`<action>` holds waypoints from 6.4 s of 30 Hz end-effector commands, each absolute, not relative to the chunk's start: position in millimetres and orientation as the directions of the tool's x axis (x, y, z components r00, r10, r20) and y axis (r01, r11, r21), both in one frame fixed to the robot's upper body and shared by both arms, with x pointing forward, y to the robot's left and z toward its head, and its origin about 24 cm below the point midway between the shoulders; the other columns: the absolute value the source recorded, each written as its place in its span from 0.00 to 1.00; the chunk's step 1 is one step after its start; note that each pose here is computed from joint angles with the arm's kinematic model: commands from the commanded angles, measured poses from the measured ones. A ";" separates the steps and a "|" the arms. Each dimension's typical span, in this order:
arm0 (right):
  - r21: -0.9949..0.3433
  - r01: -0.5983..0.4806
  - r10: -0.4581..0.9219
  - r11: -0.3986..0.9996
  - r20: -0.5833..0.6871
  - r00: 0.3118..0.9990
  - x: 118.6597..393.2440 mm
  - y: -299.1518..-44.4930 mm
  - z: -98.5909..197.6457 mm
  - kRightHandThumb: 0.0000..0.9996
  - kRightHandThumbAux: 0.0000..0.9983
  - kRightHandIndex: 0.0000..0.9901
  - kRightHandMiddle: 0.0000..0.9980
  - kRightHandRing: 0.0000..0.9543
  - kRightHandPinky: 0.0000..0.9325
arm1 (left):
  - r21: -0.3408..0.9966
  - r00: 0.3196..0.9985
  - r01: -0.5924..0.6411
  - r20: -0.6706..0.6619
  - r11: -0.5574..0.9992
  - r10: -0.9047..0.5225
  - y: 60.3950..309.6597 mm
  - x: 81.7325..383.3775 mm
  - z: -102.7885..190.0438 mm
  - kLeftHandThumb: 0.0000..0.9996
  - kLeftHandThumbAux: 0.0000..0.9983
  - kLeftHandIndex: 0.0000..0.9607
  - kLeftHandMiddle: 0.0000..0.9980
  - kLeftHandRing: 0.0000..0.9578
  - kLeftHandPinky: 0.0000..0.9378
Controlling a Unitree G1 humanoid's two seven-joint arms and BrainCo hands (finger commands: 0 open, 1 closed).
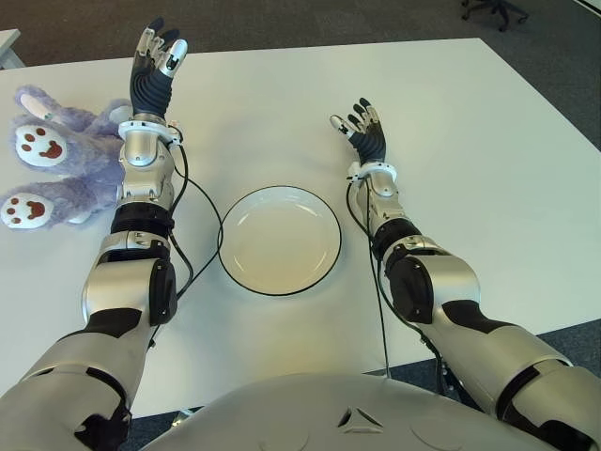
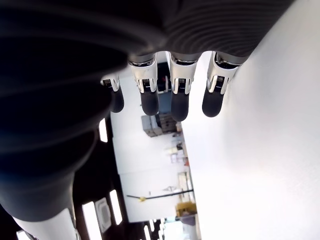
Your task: Put the doll into the plate.
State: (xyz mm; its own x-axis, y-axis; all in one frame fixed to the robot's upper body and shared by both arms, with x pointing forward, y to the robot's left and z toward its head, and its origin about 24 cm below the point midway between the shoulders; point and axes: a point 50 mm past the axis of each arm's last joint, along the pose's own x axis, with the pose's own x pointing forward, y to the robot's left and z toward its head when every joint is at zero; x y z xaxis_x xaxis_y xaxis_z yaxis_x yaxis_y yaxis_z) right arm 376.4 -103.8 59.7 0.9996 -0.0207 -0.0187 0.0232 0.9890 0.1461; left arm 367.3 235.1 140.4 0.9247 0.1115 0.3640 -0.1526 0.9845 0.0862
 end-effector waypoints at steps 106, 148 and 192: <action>0.126 0.046 -0.021 0.991 -0.198 0.980 354.7 -125.5 12.7 0.11 0.78 0.06 0.09 0.09 0.12 | 0.421 0.723 -0.661 0.579 0.621 0.377 250.0 326.9 158.8 0.04 0.58 0.00 0.09 0.10 0.06; 0.097 0.053 -0.032 0.994 -0.201 0.979 353.6 -132.4 10.8 0.10 0.77 0.06 0.09 0.09 0.12 | 0.548 0.667 -0.745 0.619 0.380 0.415 277.3 293.0 130.5 0.04 0.54 0.00 0.10 0.11 0.12; 0.110 0.031 -0.008 0.993 -0.204 0.979 353.9 -125.7 11.2 0.11 0.79 0.06 0.10 0.10 0.13 | 0.615 0.627 -0.770 0.677 0.171 0.385 290.5 281.8 127.9 0.12 0.48 0.01 0.20 0.26 0.34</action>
